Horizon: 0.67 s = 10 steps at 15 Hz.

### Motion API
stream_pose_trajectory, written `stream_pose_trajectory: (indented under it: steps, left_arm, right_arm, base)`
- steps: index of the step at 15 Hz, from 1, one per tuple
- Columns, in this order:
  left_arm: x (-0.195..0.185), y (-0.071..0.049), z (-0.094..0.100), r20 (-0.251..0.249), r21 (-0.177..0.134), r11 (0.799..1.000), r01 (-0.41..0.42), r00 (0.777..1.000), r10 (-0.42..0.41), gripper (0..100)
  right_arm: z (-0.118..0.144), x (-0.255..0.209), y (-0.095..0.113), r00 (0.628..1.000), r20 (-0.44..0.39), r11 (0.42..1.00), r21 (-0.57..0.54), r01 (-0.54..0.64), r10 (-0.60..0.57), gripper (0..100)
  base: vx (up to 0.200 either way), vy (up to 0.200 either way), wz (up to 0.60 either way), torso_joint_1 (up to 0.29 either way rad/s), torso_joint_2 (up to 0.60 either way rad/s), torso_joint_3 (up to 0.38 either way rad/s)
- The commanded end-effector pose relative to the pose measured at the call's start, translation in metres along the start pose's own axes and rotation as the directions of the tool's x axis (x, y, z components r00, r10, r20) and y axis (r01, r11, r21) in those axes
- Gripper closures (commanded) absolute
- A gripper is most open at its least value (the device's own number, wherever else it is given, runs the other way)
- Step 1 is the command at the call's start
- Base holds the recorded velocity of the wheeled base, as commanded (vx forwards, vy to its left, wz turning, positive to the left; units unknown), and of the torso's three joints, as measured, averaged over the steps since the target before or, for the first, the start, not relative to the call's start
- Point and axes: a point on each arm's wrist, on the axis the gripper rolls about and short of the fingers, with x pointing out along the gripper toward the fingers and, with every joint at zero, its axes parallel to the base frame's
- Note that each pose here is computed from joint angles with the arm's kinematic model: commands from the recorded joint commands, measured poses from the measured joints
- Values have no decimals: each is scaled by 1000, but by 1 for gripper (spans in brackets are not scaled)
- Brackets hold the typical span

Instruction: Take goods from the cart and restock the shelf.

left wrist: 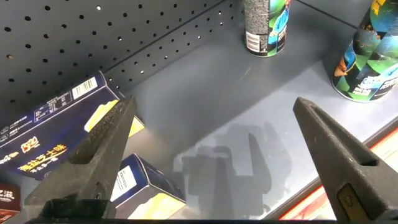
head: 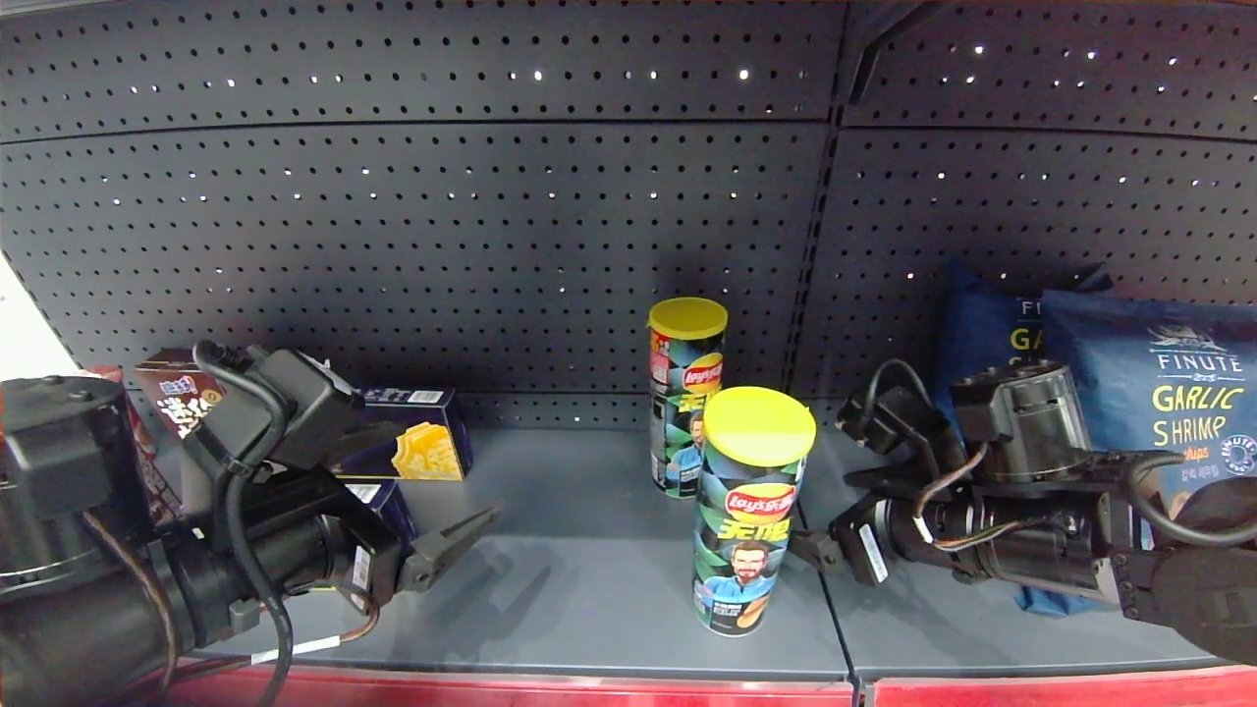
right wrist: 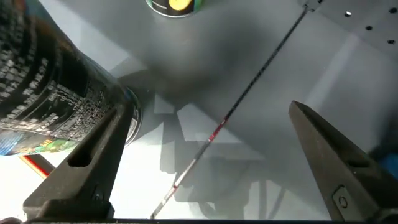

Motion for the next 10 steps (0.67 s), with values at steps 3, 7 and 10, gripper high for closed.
stream_pose_trajectory:
  steps: [3,7,10]
  left_arm:
    - [0,0,-1,-4,-2,1000,1,1000,-1,0]
    - [0,0,-2,-8,-2,1000,2,1000,-2,0]
    - [1,0,-2,-7,-2,1000,1,1000,-1,0]
  right_arm:
    - [-1,2,4,1000,-7,1000,1,-11,11,0]
    - [-13,-12,5,1000,-23,1000,3,-14,14,0]
    - [-8,-12,7,1000,-5,1000,-2,-23,23,0]
  base:
    - [0,0,0,0,0,0]
    - [0,0,0,0,0,0]
    - [0,0,0,0,0,0]
